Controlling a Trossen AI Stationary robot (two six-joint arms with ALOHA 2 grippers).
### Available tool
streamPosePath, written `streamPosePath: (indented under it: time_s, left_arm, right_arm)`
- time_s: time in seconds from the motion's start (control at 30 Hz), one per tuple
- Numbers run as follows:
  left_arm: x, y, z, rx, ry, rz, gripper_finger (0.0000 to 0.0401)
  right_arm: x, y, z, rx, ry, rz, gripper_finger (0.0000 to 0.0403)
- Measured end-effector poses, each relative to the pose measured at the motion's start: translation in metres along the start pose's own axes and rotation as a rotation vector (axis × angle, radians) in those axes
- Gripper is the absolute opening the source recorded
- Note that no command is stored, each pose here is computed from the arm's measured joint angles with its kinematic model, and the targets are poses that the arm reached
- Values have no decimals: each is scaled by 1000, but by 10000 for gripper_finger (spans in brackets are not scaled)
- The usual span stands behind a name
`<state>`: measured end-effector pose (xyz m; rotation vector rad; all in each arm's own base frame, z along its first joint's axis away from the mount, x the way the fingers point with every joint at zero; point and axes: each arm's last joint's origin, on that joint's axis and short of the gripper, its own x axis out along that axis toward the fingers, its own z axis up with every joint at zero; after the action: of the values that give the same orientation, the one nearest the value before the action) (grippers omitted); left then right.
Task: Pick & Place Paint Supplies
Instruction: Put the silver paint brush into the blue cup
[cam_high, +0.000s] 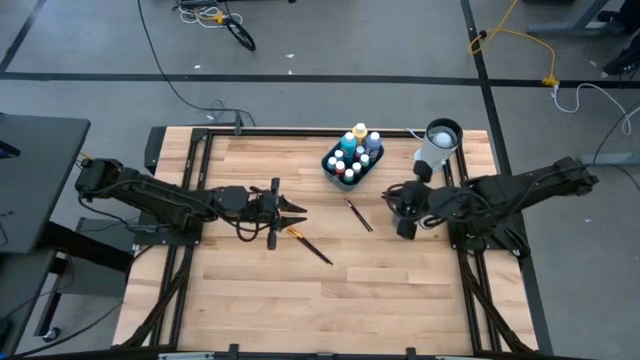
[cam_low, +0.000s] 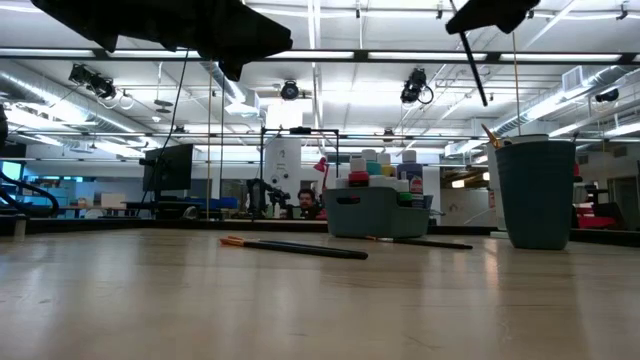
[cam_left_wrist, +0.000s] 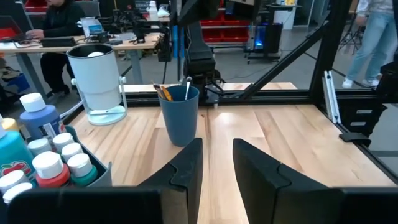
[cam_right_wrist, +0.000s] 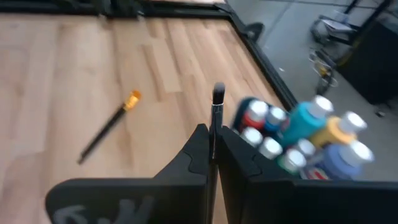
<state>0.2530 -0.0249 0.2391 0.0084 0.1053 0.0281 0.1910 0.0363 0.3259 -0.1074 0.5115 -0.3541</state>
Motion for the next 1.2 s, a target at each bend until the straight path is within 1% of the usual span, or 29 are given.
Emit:
streamPosePath:
  time_s: [0.17, 0.27, 0.4, 0.63, 0.8, 1.0, 1.1, 1.2]
  left_arm:
    - [0, 0, 0, -29, 0, 0, 98]
    - [0, 0, 0, -32, 0, 0, 98]
    - [0, 0, 0, -31, 0, 0, 98]
    - [0, 0, 0, -32, -1, 0, 98]
    - [0, 0, 0, -33, -1, 0, 98]
    - [0, 0, 0, -33, -1, 2, 98]
    - [0, 0, 0, -33, -1, 2, 98]
    - [0, 0, 0, -33, -1, 2, 98]
  right_arm:
    - [-6, -3, -7, 0, 41, -66, 13]
    - [-8, -3, -10, 6, 44, -62, 13]
    - [-3, -1, -26, 7, 75, -64, 13]
    - [-4, -4, -47, 41, 29, -49, 13]
    - [-4, -7, -67, 65, 10, -39, 16]
    - [8, -4, -97, 97, -42, -29, 18]
    - [16, -1, -115, 95, -38, -29, 20]
    - [22, 1, -128, 95, -28, -31, 20]
